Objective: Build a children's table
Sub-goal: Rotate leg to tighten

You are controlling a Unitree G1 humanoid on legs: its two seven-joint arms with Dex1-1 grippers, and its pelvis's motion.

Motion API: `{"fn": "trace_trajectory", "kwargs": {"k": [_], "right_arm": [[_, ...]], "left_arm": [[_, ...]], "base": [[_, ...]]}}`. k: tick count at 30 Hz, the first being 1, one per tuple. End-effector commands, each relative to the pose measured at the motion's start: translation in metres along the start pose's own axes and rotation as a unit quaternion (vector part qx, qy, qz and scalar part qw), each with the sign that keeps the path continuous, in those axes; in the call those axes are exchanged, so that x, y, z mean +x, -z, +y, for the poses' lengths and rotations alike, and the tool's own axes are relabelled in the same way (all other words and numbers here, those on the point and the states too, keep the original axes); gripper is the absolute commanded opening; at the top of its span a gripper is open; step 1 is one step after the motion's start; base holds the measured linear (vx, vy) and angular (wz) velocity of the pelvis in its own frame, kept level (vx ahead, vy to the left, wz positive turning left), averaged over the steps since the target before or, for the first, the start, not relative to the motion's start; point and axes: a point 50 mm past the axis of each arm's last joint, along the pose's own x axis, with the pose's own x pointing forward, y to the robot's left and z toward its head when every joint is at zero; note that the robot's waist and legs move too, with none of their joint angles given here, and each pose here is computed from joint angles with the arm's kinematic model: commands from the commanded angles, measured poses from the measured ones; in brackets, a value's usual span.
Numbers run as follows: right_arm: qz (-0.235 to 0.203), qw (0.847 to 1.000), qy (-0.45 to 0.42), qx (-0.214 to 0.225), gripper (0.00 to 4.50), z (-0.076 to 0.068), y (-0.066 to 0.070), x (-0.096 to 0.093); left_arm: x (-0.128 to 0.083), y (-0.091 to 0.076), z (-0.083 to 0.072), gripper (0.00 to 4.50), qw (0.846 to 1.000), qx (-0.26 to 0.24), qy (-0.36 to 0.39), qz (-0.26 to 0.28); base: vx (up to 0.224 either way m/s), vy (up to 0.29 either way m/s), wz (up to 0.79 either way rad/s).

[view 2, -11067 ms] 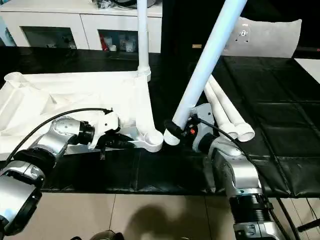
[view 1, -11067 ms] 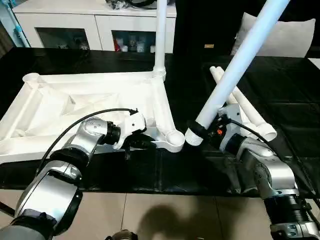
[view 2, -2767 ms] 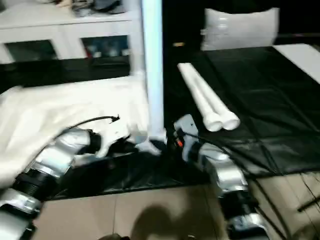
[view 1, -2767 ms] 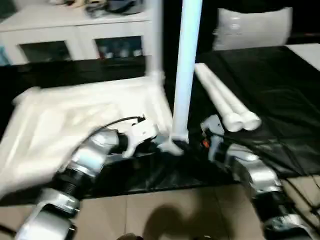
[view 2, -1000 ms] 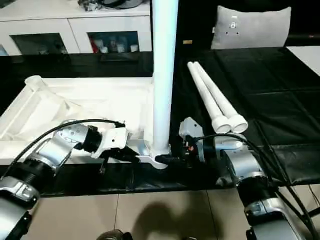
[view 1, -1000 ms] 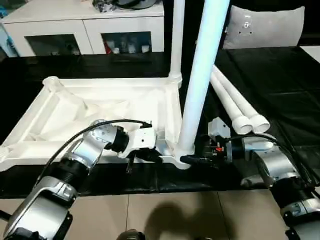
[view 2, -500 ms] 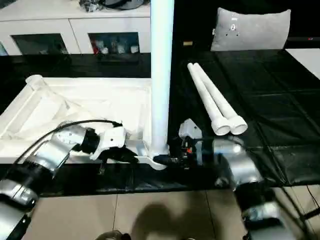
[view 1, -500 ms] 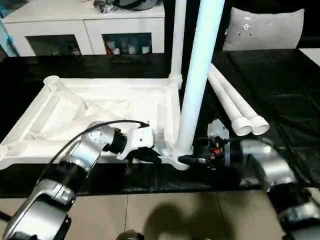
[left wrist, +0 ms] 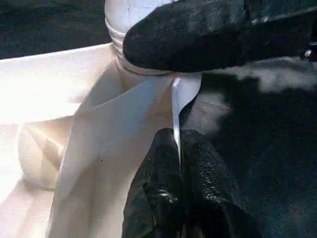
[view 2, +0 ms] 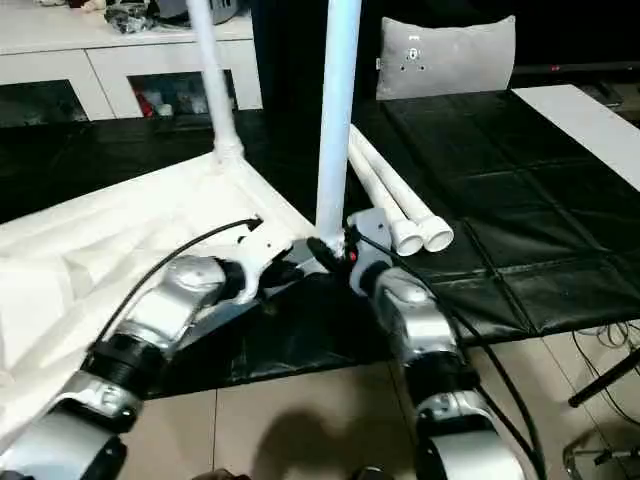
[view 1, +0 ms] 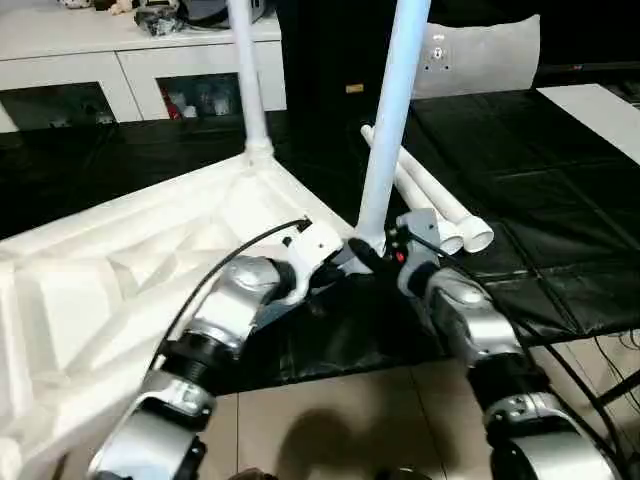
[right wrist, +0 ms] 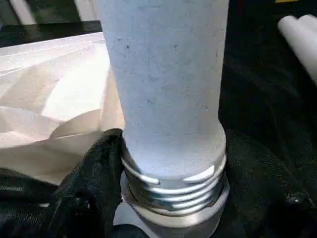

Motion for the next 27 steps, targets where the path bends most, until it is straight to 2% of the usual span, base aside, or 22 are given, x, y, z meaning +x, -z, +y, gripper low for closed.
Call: {"fn": "trace_trajectory", "kwargs": {"k": [1, 9, 10, 13, 17, 19, 21, 27], "right_arm": [[0.010, 1.000, -0.021, 0.007, 3.27, 0.014, 0.006, 0.005], [-0.018, 0.999, -0.044, -0.022, 3.87, -0.004, 0.007, -0.014], [-0.021, 0.998, -0.049, -0.026, 4.06, -0.005, 0.007, -0.016], [-0.040, 0.993, -0.098, -0.050, 4.27, -0.020, 0.000, -0.035], [-0.035, 0.984, -0.155, -0.075, 4.44, -0.028, -0.006, -0.049], [-0.016, 0.975, -0.200, -0.096, 4.44, -0.034, -0.011, -0.057], [0.021, 0.959, -0.254, -0.125, 4.44, -0.038, -0.014, -0.064], [0.065, 0.931, -0.322, -0.157, 4.44, -0.033, -0.013, -0.065]], "left_arm": [[0.001, -0.029, 0.000, 0.00, 0.998, 0.043, -0.001, -0.044], [-0.009, -0.013, 0.006, 0.00, 0.997, 0.065, 0.018, -0.026], [-0.010, -0.012, 0.006, 0.00, 0.997, 0.065, 0.021, -0.025], [-0.016, -0.002, 0.009, 0.00, 0.995, 0.078, 0.058, -0.016], [-0.023, 0.006, 0.009, 0.00, 0.989, 0.100, 0.107, -0.008], [-0.029, 0.011, 0.009, 0.00, 0.979, 0.128, 0.155, 0.004], [-0.038, 0.018, 0.009, 0.00, 0.960, 0.171, 0.217, 0.032], [-0.047, 0.020, 0.009, 0.00, 0.935, 0.206, 0.284, 0.051]], "base": [[0.000, 0.000, 0.00], [0.000, 0.000, 0.00], [0.000, 0.000, 0.00], [0.000, 0.000, 0.00], [0.000, 0.000, 0.00], [0.000, 0.000, 0.00], [0.000, 0.000, 0.00], [0.000, 0.000, 0.00]]}}
